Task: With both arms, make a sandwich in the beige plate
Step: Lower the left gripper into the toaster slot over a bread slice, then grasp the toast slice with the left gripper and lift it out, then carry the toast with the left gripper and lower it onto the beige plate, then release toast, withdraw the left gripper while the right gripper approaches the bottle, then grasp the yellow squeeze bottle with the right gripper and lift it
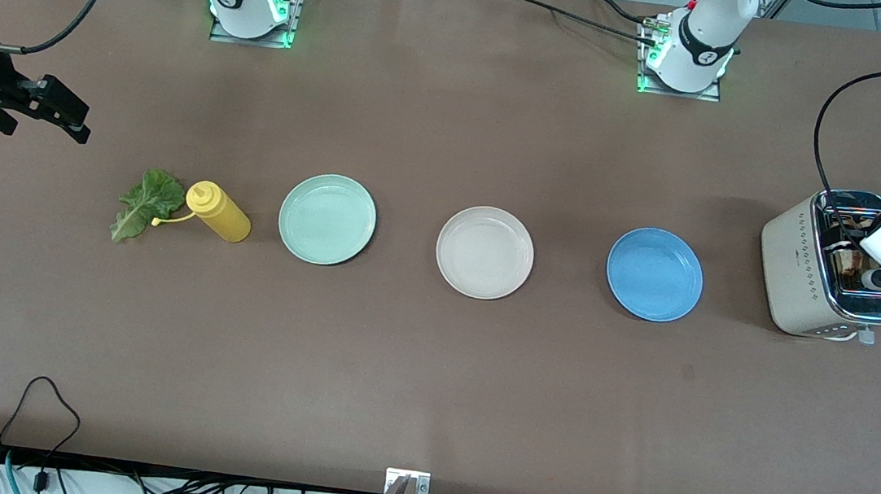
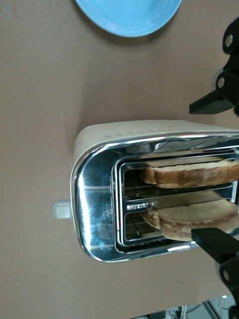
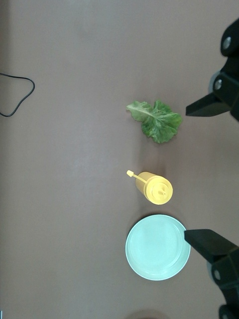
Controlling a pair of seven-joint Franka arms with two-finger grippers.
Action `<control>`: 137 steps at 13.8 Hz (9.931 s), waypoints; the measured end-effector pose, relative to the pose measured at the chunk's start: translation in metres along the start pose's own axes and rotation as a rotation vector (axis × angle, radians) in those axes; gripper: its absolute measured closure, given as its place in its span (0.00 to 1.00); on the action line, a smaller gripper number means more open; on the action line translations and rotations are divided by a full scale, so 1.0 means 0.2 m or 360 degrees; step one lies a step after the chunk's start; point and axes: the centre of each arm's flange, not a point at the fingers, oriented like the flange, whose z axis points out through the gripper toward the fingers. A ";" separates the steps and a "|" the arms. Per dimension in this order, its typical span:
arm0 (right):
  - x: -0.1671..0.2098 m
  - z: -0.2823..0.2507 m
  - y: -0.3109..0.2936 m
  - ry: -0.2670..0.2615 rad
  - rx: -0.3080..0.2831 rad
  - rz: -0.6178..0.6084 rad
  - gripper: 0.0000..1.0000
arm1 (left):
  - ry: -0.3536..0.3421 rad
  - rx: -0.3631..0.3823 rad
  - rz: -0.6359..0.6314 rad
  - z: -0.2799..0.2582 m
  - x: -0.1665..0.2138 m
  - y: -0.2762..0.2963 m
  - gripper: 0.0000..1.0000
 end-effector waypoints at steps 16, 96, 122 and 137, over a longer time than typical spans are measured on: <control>0.00 0.00 0.00 0.0002 0.0000 0.0002 0.00 | -0.0101 -0.0011 -0.0034 0.05 -0.14 -0.05 0.91; -0.29 1.61 0.76 0.0928 0.1253 -0.1511 0.00 | -0.0415 -0.0578 0.0724 -0.62 0.37 1.21 0.00; -0.46 2.51 0.41 0.1680 0.1728 -0.1782 0.00 | 0.0165 -0.0400 0.0192 -1.11 -0.06 0.59 0.00; -0.01 2.05 0.10 0.1447 0.1440 -0.1986 0.59 | 0.0141 -0.0399 0.0204 -1.10 -0.07 0.61 0.00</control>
